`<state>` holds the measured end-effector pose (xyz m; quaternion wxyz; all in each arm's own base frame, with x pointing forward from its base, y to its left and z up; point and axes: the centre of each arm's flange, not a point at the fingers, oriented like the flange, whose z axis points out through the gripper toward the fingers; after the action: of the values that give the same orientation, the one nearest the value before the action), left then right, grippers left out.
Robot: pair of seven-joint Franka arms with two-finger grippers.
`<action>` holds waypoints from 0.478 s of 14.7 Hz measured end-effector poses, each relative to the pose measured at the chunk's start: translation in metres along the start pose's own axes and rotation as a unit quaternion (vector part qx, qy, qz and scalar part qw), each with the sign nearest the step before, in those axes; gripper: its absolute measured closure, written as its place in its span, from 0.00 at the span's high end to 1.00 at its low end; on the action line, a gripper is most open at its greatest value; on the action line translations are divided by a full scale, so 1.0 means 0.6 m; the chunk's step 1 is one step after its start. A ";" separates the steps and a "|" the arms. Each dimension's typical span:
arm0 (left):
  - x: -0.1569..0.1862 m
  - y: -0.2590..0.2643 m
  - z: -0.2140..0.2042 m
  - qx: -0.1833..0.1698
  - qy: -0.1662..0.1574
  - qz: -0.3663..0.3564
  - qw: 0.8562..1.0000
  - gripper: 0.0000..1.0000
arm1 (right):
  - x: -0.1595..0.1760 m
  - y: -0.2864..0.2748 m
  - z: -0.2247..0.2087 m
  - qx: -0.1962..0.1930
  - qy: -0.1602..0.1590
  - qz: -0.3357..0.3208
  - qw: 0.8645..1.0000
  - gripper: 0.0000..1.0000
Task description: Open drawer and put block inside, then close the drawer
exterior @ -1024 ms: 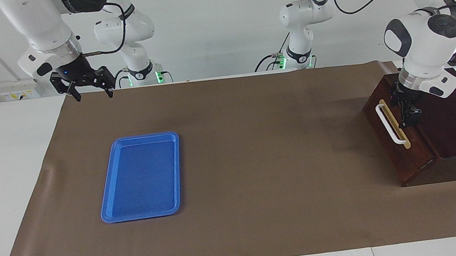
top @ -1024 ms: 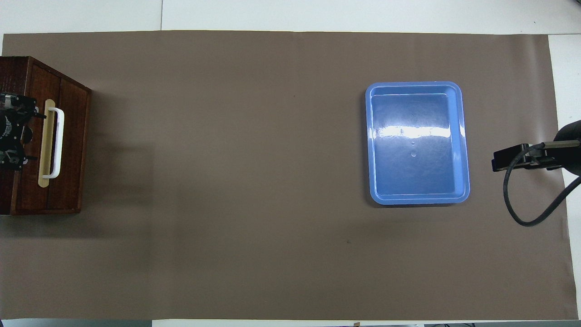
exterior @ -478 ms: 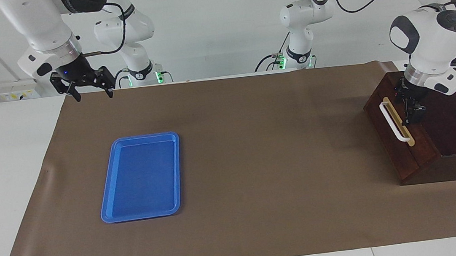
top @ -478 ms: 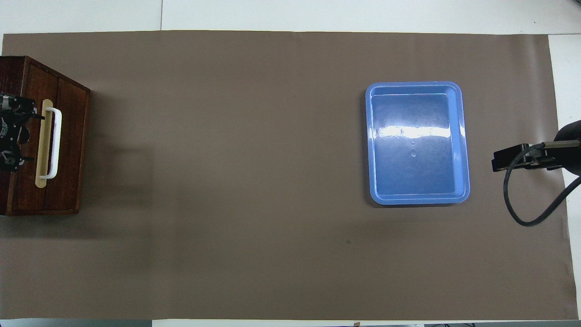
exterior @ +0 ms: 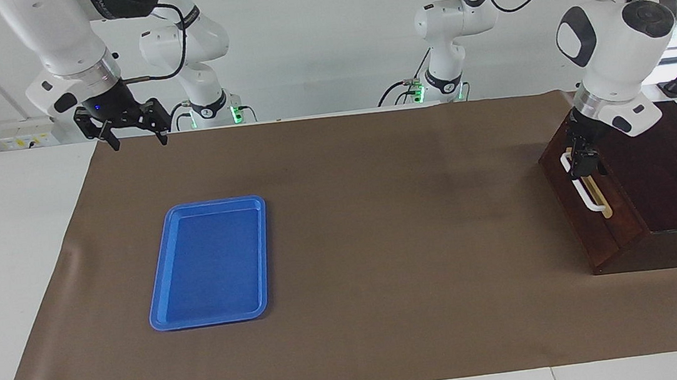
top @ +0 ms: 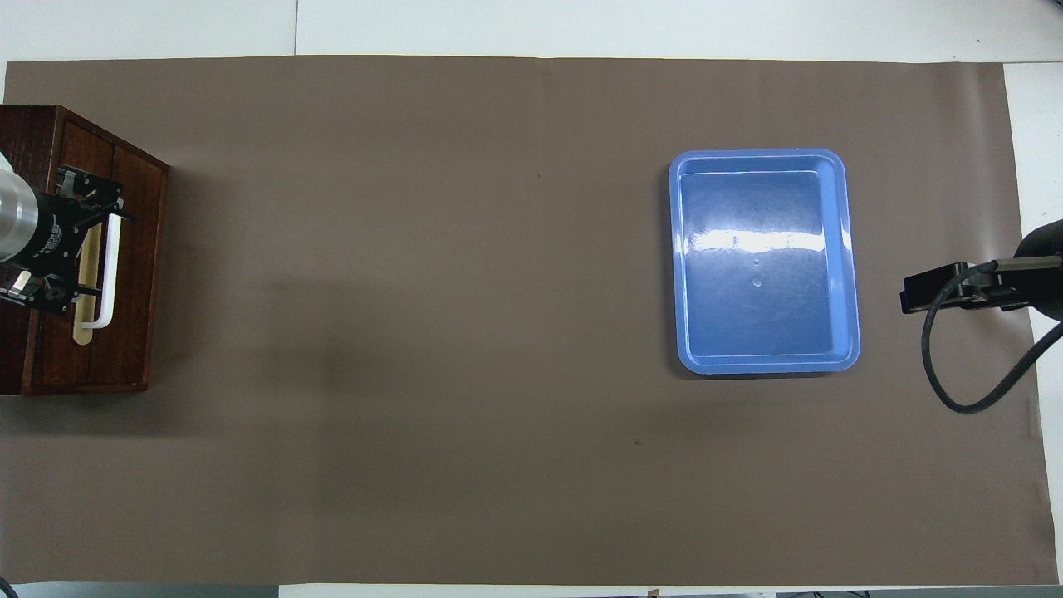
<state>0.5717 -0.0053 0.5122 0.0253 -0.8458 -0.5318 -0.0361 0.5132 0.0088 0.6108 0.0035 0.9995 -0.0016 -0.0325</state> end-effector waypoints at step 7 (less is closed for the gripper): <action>-0.069 -0.010 -0.086 0.024 -0.036 0.172 0.984 1.00 | 0.000 0.000 0.000 0.000 0.000 0.000 1.000 1.00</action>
<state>0.5464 -0.0441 0.5601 0.0322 -0.9247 -0.3792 0.0122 0.5132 0.0088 0.6108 0.0035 0.9995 -0.0016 -0.0325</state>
